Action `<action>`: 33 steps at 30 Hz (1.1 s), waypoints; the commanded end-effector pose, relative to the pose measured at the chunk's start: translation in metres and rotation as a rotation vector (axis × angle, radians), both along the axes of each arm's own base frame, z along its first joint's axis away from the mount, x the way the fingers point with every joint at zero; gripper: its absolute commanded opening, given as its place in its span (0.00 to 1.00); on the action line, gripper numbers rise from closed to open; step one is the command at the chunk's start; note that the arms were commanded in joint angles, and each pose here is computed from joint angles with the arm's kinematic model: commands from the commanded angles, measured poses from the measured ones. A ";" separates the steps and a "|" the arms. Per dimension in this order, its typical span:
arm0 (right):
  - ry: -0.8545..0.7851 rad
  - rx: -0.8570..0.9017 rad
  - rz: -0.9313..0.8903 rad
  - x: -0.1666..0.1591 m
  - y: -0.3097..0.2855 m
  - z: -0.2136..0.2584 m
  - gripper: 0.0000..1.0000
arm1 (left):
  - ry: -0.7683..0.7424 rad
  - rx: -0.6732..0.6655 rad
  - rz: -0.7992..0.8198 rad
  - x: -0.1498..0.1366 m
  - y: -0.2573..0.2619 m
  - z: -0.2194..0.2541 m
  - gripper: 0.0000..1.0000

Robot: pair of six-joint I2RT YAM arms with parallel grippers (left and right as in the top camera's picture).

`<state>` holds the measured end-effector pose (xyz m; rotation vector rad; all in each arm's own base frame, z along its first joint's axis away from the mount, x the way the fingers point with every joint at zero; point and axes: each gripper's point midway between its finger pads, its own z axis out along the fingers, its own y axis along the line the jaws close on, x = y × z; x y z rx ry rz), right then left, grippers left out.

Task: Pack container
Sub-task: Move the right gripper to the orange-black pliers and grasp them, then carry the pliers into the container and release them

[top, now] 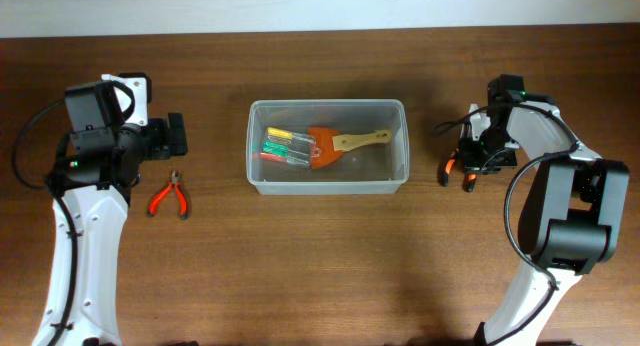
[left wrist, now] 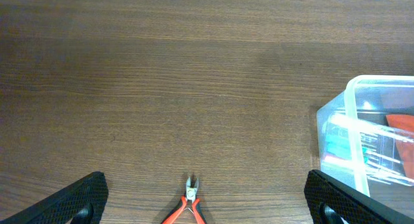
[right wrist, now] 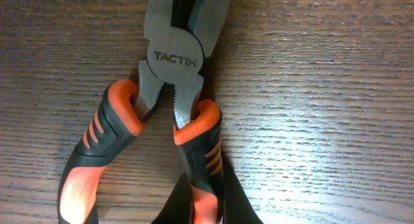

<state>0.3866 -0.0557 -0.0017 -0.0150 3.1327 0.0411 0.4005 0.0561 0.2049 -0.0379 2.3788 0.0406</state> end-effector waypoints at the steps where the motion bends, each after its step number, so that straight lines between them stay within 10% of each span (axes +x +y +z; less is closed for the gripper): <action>1: 0.081 0.053 0.013 -0.020 0.015 -0.023 0.04 | -0.014 0.009 -0.009 0.003 0.001 0.005 0.99; 11: -0.182 0.021 -0.019 0.036 0.016 0.114 0.04 | -0.013 0.009 -0.010 0.003 0.001 0.005 0.99; 19: -0.536 0.015 0.353 0.052 0.124 0.267 0.04 | -0.013 0.009 -0.010 0.003 0.001 0.005 0.99; 33: -0.435 -0.015 1.544 0.022 0.309 0.174 0.04 | -0.014 0.009 -0.009 0.003 0.001 0.005 0.99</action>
